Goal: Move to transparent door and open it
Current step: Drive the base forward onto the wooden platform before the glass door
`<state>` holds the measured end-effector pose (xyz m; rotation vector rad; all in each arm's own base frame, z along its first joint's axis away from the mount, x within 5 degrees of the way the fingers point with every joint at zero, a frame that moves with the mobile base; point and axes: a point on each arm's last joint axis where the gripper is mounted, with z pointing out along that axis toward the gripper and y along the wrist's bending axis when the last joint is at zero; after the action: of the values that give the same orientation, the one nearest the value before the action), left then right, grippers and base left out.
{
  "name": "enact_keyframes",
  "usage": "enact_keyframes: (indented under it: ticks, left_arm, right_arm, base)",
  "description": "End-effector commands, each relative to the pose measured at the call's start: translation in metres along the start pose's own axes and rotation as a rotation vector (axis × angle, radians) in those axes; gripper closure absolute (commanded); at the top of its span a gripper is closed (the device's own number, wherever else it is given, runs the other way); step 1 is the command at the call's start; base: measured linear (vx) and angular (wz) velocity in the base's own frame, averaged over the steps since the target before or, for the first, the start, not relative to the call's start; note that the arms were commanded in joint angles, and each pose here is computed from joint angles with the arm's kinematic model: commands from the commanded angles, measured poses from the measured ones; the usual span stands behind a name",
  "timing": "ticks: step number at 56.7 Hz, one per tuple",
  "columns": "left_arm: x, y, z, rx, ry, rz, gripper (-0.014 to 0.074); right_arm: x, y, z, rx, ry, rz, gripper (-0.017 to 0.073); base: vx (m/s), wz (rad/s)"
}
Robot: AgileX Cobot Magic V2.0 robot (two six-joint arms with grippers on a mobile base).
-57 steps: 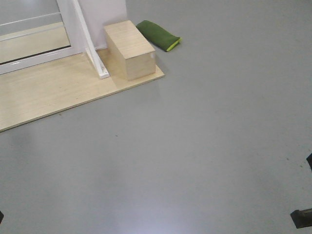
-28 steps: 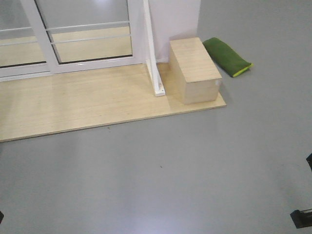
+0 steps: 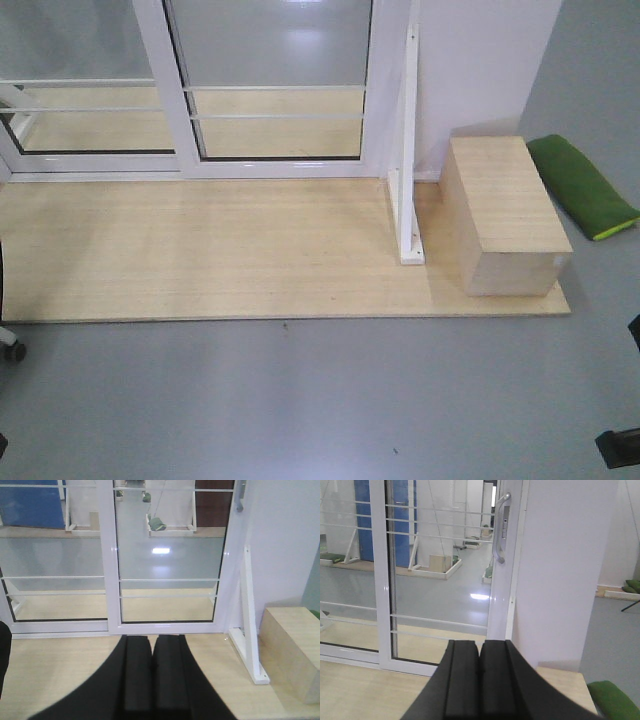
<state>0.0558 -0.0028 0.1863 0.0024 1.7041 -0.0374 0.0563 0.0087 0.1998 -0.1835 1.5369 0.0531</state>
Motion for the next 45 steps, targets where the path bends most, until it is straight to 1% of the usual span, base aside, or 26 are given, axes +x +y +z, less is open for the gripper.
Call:
enact_keyframes:
  ticks: [1,45]
  left_arm:
    - [-0.0158,0.0006,-0.0035,-0.008,-0.114,-0.020,0.0591]
    - [-0.0158,0.0006,-0.0035,-0.008,-0.114,-0.020,0.0591]
  right_arm:
    - [-0.0070,-0.0011,-0.0014,0.015,-0.090,-0.005,0.0564]
    - [-0.0070,-0.0011,-0.0014,0.015,-0.090,-0.005,0.0564]
  base:
    - [0.52,0.25]
    - [0.50,0.27]
